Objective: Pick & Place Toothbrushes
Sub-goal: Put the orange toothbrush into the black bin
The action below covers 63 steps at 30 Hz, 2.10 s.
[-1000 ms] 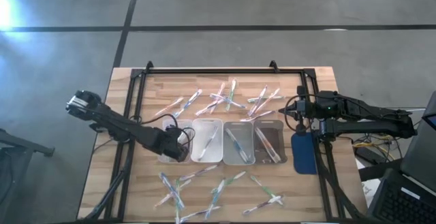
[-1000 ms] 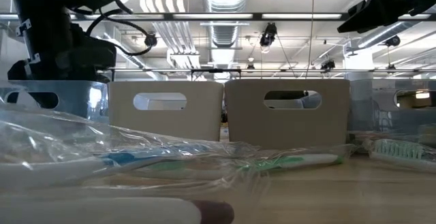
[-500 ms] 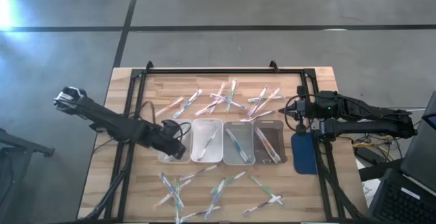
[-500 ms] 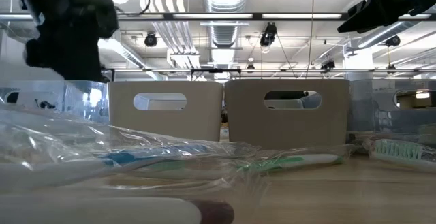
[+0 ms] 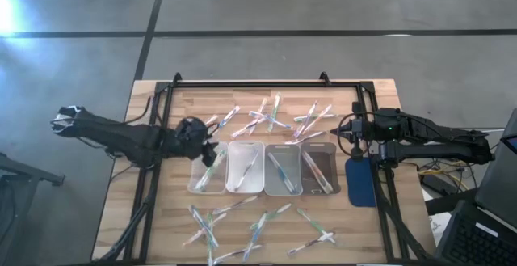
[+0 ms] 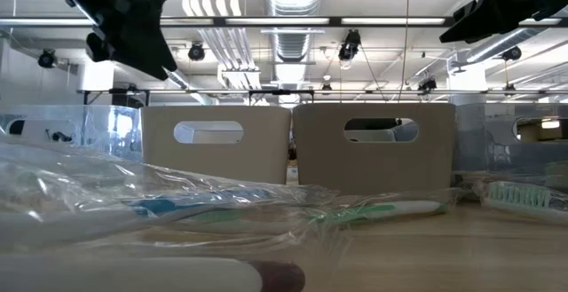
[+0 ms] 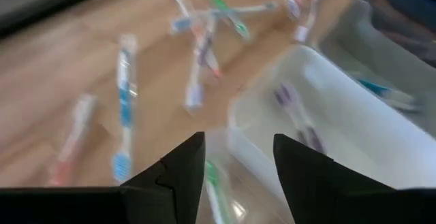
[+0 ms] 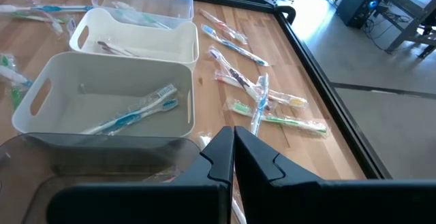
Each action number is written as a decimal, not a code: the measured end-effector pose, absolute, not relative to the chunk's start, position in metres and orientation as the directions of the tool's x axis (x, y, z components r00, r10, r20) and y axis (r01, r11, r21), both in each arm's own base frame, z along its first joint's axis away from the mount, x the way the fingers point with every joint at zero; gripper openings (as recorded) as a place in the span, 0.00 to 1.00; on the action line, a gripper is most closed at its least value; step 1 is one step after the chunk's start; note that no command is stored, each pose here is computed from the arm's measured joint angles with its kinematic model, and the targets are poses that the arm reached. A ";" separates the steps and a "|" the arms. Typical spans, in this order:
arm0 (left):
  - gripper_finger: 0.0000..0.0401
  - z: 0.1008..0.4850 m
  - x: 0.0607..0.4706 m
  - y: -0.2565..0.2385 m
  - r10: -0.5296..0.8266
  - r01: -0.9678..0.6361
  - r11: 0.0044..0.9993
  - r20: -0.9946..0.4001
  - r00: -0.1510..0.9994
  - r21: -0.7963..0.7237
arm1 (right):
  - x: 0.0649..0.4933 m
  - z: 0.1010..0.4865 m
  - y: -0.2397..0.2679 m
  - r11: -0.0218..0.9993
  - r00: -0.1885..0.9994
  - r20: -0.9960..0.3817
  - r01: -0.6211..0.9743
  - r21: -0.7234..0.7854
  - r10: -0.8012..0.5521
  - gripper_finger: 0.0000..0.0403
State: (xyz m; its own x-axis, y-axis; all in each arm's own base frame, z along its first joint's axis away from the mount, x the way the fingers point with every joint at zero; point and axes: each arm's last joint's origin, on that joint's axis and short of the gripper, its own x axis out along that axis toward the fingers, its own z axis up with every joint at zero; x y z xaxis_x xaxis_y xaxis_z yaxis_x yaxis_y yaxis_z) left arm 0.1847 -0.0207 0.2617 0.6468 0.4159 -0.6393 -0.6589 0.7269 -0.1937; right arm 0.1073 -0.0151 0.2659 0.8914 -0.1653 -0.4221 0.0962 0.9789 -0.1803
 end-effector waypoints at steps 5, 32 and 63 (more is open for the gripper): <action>0.45 0.264 0.183 0.002 0.476 -0.678 0.728 -0.638 0.606 -0.102 | 0.107 0.266 -0.015 0.979 0.891 -0.422 0.096 -0.180 -0.165 0.02; 0.37 0.250 0.161 0.083 0.587 -0.765 0.632 -0.720 0.370 0.122 | 0.107 0.266 -0.015 0.979 0.891 -0.422 0.096 -0.180 -0.165 0.02; 0.37 0.186 0.156 0.132 0.275 -0.682 0.728 -0.941 0.197 0.070 | 0.107 0.266 -0.015 0.979 0.891 -0.422 0.096 -0.180 -0.165 0.02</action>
